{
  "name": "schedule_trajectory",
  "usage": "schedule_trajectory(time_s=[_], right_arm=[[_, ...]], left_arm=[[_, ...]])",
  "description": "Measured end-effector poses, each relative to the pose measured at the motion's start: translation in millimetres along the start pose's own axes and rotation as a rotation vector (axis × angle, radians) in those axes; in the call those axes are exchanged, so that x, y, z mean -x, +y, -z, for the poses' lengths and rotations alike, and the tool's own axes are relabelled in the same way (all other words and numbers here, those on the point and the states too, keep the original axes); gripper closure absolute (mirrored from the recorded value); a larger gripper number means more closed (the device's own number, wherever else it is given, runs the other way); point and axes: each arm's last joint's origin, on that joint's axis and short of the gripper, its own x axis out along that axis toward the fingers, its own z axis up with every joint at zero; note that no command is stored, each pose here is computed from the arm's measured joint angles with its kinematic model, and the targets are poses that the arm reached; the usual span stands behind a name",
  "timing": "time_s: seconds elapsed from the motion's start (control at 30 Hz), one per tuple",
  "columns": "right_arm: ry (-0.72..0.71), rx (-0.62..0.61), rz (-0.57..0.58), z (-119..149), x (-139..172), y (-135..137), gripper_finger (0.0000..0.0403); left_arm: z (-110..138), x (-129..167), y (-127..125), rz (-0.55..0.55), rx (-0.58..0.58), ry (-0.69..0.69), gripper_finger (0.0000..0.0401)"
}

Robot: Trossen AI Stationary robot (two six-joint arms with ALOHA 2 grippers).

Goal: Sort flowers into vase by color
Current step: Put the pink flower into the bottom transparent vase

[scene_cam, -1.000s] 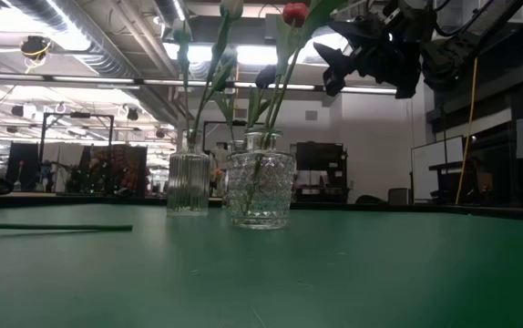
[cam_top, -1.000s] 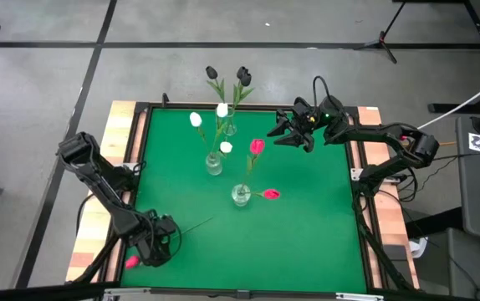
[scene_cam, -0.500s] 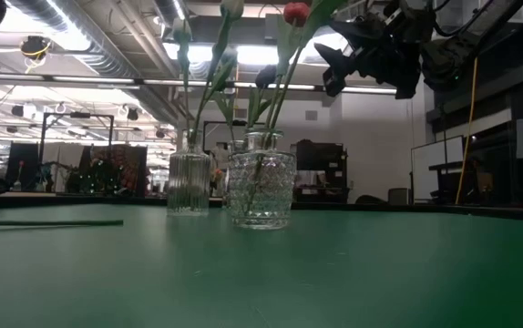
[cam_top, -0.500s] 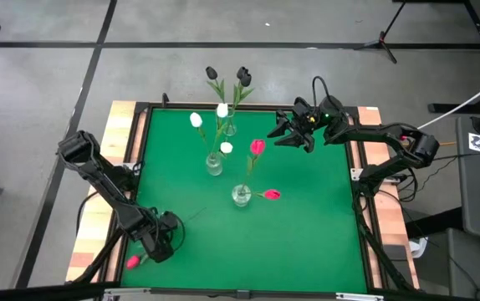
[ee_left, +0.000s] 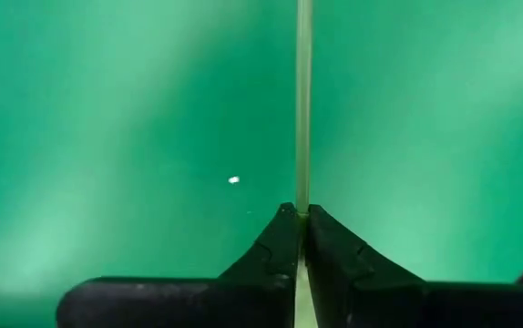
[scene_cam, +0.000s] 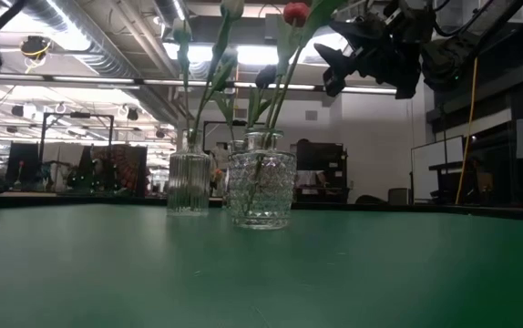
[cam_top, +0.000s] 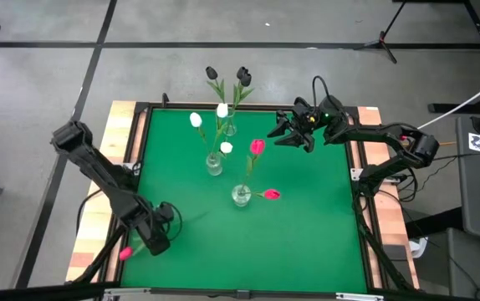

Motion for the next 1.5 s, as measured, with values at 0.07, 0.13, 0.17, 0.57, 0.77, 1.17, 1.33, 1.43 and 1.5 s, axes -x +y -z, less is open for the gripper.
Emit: schedule_trajectory(time_s=[0.07,0.13,0.17,0.57,0.77,1.17,1.33,1.43,1.5], right_arm=[[-0.004,0.001,0.009,-0.7,1.7,-0.9,0.0212],[-0.011,0.002,0.022,-1.5,3.7,-2.0,0.0212],[-0.013,0.001,0.027,-1.9,5.0,-2.6,0.0212],[-0.129,0.248,0.019,-66.7,12.3,23.1,0.0212],[-0.103,0.36,-0.061,-127.9,-1.2,46.0,0.0212],[0.144,0.585,0.023,-190.1,-55.7,111.8,0.0212],[0.301,0.758,0.167,-188.1,-80.6,145.6,0.0212],[0.318,0.814,0.179,-186.4,-96.9,161.1,0.0212],[0.318,0.828,0.167,-184.6,-107.9,169.6,0.0212]], left_arm=[[-2.7,10.6,6.2,0.004,0.017,-0.007,0.0392],[-6.2,23.2,12.0,0.014,0.037,-0.023,0.0396],[-7.9,29.5,14.3,0.023,0.047,-0.034,0.0397],[-29.1,110.0,24.6,0.282,0.102,-0.139,0.0399],[-39.7,152.8,15.4,0.427,0.09,-0.159,0.0399],[-50.0,237.7,15.1,0.623,0.134,-0.276,0.0399],[-53.6,247.3,16.8,0.651,0.167,-0.297,0.0399],[-55.7,250.5,15.0,0.667,0.19,-0.292,0.0399],[-56.6,252.7,12.2,0.679,0.184,-0.281,0.0399]])
